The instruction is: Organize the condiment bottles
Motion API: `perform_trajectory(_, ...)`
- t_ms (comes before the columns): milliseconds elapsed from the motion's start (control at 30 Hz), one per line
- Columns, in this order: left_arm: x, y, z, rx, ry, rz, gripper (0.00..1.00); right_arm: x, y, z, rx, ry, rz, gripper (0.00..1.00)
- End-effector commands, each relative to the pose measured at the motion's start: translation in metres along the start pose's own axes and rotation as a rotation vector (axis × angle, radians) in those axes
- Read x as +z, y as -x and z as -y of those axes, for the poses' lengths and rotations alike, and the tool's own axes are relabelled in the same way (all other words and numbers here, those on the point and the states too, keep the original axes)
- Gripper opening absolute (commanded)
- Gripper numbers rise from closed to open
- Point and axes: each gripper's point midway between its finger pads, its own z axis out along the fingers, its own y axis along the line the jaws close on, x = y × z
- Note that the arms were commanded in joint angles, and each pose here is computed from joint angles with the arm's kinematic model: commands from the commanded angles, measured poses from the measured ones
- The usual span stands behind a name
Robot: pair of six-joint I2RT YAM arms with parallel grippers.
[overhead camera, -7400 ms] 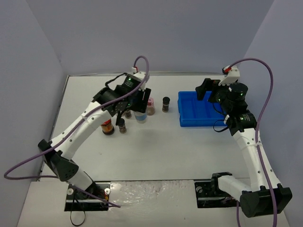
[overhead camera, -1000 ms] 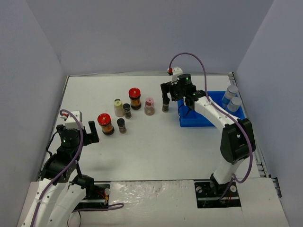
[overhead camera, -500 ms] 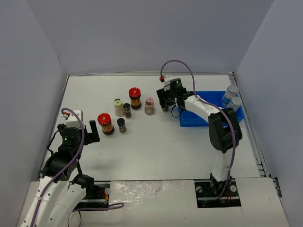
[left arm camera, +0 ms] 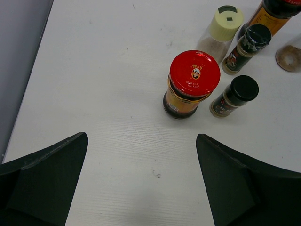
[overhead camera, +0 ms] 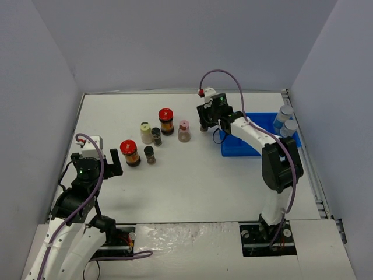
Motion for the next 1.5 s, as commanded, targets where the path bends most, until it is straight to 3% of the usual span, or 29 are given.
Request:
perform_trajectory(0,0.002,0.023,0.001,-0.013,0.007,0.065,0.97,-0.093,0.107,0.040,0.050,-0.126,0.320,0.06)
perform_trajectory(200,0.001,0.023,0.001,-0.014,0.002,0.067,0.97,-0.150,0.092,0.133,0.227,-0.345,0.342,0.04)
perform_trajectory(500,0.002,0.023,0.004,-0.010,-0.010,0.065,0.97,-0.167,0.014,0.231,0.453,-0.519,0.254,0.01)
perform_trajectory(1100,0.002,0.023,0.002,-0.007,-0.005,0.066,0.97,-0.110,-0.038,0.271,0.513,-0.547,0.121,0.01)
perform_trajectory(1467,0.003,0.022,0.002,-0.004,0.000,0.059,0.97,-0.096,-0.044,0.279,0.469,-0.565,0.120,0.08)
